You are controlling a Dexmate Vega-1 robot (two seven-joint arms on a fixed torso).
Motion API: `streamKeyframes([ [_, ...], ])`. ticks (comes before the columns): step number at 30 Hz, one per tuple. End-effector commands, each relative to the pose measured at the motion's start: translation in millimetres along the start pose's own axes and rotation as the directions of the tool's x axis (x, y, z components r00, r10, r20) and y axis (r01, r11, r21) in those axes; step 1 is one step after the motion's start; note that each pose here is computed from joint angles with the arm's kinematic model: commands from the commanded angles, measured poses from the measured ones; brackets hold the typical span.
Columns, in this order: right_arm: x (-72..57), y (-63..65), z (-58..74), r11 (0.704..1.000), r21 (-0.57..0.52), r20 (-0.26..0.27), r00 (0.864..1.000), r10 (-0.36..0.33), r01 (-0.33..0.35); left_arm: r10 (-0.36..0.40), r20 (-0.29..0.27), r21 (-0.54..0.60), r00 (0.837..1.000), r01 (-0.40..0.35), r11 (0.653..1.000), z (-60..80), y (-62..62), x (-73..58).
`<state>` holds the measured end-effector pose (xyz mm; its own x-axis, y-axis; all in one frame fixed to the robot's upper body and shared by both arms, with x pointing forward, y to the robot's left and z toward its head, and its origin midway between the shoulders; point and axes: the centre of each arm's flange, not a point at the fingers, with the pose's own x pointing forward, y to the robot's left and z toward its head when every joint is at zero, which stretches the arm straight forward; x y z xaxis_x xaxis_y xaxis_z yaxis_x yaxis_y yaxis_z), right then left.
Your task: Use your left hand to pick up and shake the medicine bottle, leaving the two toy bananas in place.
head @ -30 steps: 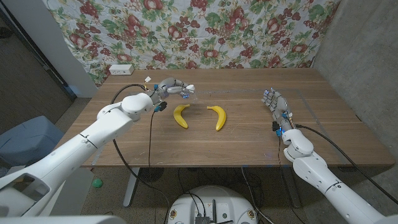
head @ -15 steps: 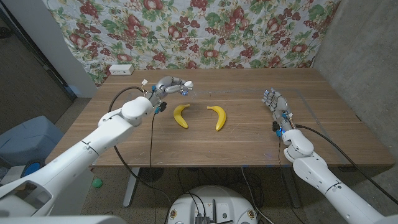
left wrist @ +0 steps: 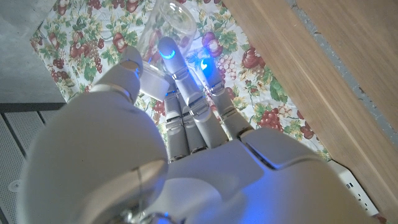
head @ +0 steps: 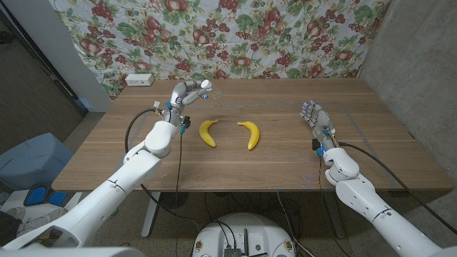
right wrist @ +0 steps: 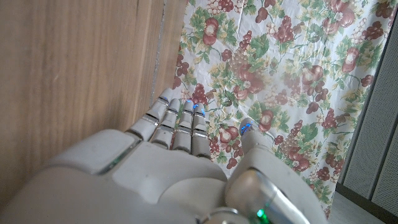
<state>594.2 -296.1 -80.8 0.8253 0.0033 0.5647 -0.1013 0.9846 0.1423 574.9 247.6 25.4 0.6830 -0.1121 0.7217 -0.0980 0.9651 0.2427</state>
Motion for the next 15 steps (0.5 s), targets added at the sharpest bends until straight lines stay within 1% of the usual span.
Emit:
streamKeyframes([
  [1, -0.2, 1.8, -1.5, 1.000, 0.000, -0.004, 1.000, 0.001, -0.001, 0.060, 0.024, -0.022, 0.998, -0.059, 0.998, -1.1, 2.2, -6.1],
  [2, -0.4, 1.8, -1.5, 1.000, 0.002, -0.004, 1.000, -0.001, 0.001, 0.058, 0.022, -0.017, 0.998, -0.058, 0.998, -0.7, 2.2, -5.8],
  [5, -1.0, 1.6, -1.4, 1.000, -0.002, -0.002, 1.000, 0.003, -0.003, 0.035, -0.008, 0.007, 0.999, -0.035, 0.999, 0.5, 2.3, -3.7],
  [8, -1.3, 1.4, -1.4, 1.000, 0.006, -0.001, 1.000, -0.002, 0.002, -0.006, -0.038, 0.022, 0.999, 0.006, 1.000, 1.1, 1.5, -1.5],
  [10, -1.4, 1.2, -1.3, 1.000, 0.000, -0.002, 1.000, 0.002, -0.002, -0.021, -0.047, 0.033, 0.999, 0.023, 0.999, 1.3, 0.5, -1.1],
  [13, -1.6, 0.9, -1.2, 1.000, 0.000, 0.000, 1.000, 0.003, -0.003, -0.047, -0.064, 0.049, 0.997, 0.051, 0.998, 2.3, 0.5, 0.8],
  [15, -1.6, 0.8, -1.1, 1.000, 0.005, 0.001, 1.000, 0.001, -0.001, -0.079, -0.085, 0.066, 0.993, 0.085, 0.994, 3.5, 0.6, 3.3],
])
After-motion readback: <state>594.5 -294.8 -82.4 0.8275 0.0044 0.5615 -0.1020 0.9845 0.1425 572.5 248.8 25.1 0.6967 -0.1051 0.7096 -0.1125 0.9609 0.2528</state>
